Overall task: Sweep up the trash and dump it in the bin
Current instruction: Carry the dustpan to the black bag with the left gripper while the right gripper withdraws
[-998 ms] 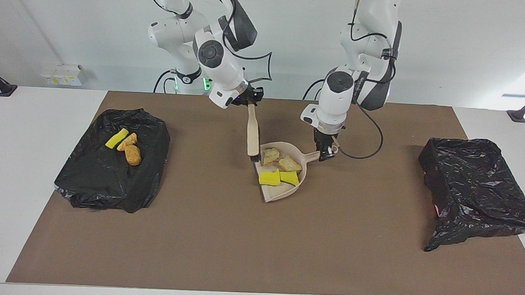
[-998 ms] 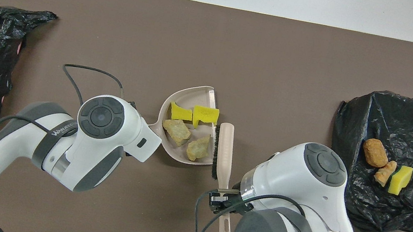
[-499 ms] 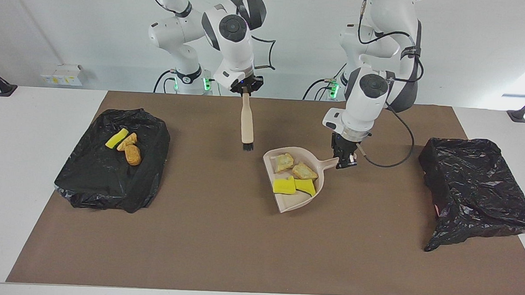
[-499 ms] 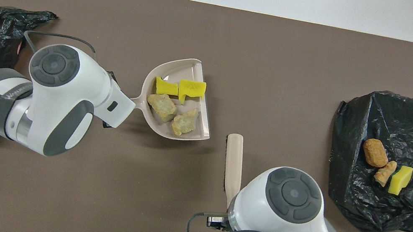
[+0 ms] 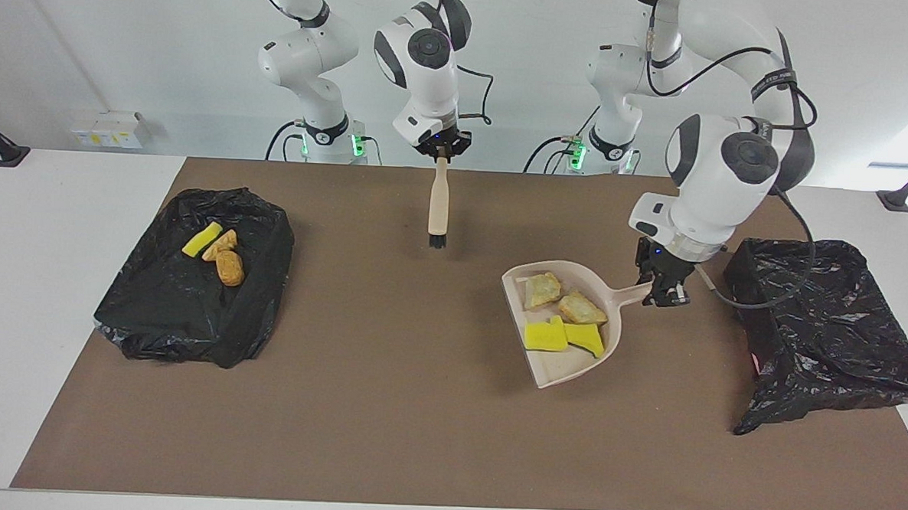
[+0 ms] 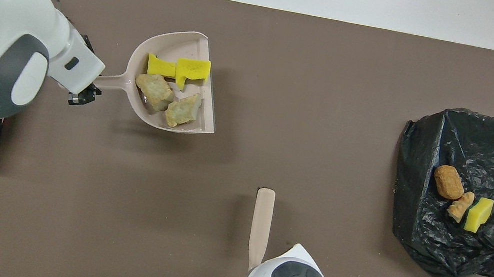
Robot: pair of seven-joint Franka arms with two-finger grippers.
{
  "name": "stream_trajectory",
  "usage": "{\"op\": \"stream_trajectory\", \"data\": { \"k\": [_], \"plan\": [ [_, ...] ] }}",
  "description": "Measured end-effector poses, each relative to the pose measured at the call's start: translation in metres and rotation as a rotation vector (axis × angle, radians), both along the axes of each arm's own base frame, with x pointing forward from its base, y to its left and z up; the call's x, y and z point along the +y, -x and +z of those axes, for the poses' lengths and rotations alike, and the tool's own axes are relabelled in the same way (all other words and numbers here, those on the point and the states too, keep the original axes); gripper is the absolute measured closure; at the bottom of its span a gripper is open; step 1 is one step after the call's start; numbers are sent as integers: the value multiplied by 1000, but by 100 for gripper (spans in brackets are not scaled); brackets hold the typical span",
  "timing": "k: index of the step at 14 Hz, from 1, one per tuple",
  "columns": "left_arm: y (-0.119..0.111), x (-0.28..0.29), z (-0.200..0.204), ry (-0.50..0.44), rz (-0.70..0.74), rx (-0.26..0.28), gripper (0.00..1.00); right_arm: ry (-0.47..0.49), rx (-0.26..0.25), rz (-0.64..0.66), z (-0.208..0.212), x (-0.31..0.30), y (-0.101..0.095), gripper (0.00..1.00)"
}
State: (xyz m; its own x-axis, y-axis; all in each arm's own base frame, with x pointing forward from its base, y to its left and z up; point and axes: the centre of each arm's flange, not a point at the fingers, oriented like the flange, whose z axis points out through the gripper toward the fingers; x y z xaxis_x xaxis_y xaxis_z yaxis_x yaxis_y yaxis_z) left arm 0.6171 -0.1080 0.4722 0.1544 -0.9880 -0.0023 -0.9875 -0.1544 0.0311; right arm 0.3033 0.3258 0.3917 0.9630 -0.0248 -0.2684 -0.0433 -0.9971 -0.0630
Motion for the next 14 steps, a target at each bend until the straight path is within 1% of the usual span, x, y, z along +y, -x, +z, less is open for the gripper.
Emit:
{"op": "stream_trajectory", "data": {
  "k": [1, 3, 5, 7, 10, 13, 14],
  "plan": [
    [-4, 23, 15, 1, -8, 4, 69, 3, -1, -1, -7, 2, 4, 74],
    [-10, 67, 33, 5, -35, -1, 69, 3, -3, -10, -18, 4, 3, 74],
    [-12, 111, 36, 7, -50, -5, 69, 8, -4, -20, -30, 11, 6, 74],
    [-13, 164, 36, 10, -87, -10, 69, 20, -2, -4, -49, 24, 13, 74],
    [-8, 245, 39, 3, -80, -22, 69, 30, 2, 23, -66, 36, 22, 74],
    [3, 304, 48, -32, -78, -39, 69, 28, 0, 23, -65, 37, 21, 74],
    [6, 323, 51, -44, -89, -53, 69, 28, 0, 23, -65, 37, 21, 70]
  ]
}}
